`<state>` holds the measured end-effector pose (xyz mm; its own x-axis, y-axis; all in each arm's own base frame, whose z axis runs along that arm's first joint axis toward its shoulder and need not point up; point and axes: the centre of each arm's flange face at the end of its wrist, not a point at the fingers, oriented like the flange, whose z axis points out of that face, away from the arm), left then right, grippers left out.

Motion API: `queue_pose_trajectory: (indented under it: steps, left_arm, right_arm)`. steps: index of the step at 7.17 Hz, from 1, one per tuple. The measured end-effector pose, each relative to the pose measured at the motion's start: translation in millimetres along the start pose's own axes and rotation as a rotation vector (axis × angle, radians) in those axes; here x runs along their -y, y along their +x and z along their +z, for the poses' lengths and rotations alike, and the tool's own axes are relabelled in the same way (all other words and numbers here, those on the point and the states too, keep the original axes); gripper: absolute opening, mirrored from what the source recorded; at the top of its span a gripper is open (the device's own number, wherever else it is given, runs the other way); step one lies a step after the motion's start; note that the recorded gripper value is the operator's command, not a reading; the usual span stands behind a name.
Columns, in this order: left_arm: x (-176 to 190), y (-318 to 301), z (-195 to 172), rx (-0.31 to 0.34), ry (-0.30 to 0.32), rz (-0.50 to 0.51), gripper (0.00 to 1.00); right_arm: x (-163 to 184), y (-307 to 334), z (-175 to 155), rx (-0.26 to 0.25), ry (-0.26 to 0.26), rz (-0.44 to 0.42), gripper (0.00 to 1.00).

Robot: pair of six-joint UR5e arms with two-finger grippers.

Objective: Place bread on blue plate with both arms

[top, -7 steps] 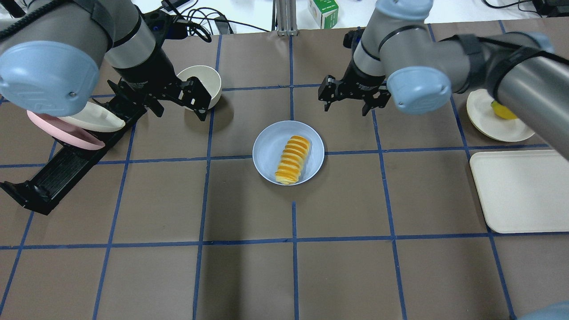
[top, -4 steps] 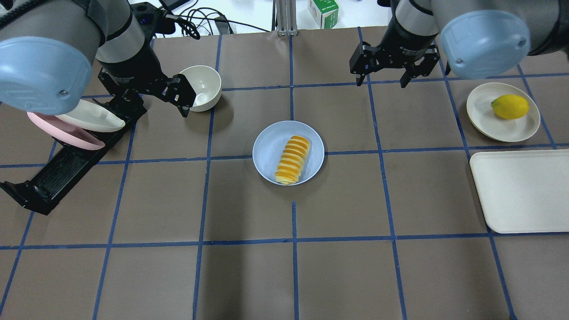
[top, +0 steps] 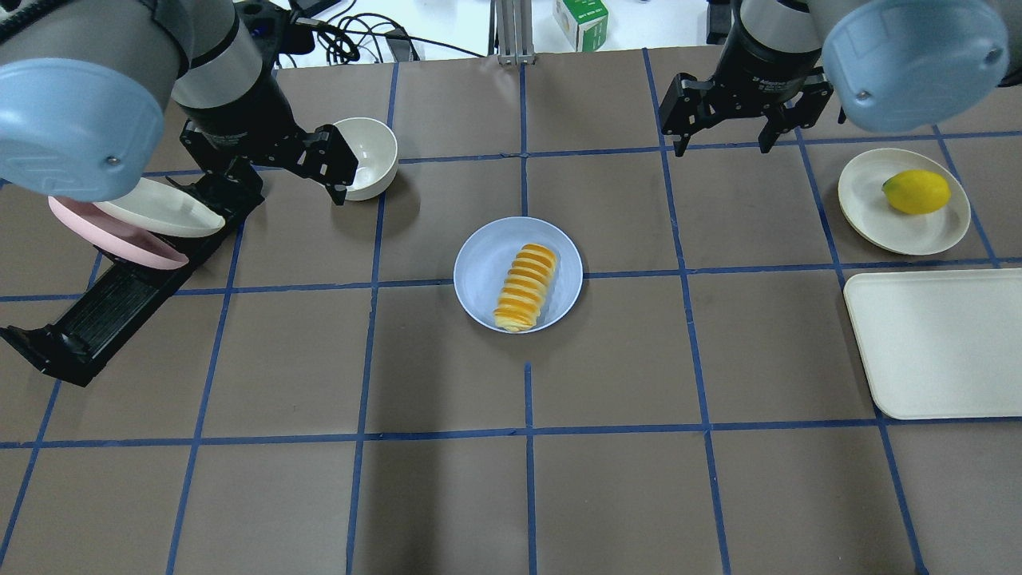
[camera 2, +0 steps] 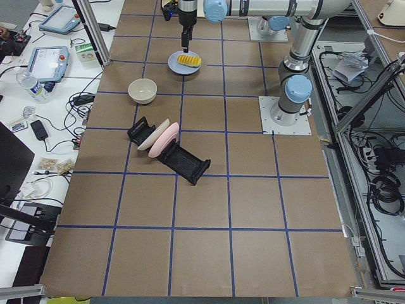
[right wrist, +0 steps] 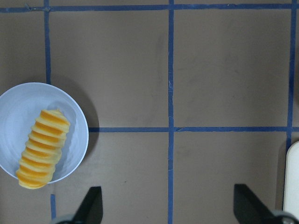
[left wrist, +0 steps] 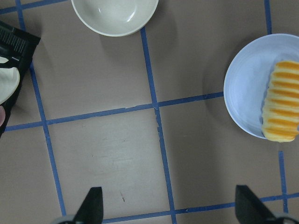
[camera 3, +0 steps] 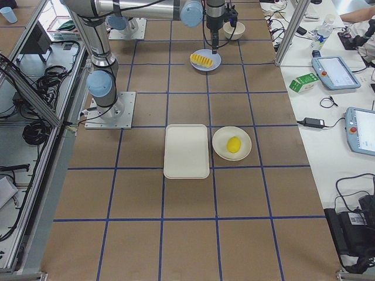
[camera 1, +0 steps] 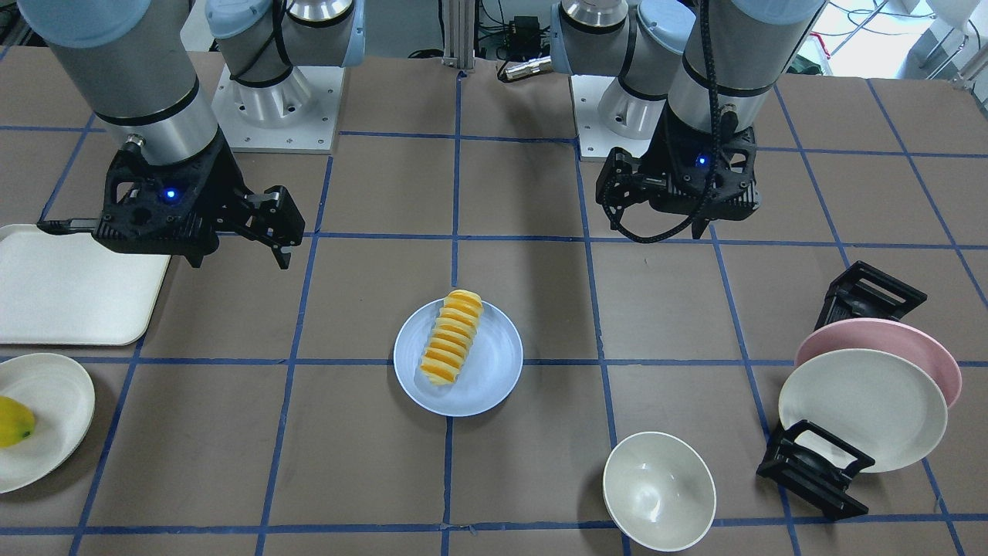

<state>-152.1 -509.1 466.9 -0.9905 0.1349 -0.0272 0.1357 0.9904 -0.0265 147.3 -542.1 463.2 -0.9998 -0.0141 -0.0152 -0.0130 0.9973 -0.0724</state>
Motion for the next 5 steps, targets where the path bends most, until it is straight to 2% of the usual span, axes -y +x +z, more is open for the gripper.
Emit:
queue_pose_trajectory:
  steps: [2, 5]
  left_arm:
    - [0, 1, 1, -0.001, -0.003, -0.001, 1.00]
    - [-1, 2, 2, -0.001, -0.005, -0.003, 1.00]
  right_arm:
    - [-5, 3, -11, 0.005, -0.007, -0.014, 1.00]
    - [-4, 1, -30, 0.010, 0.024, -0.020, 1.00]
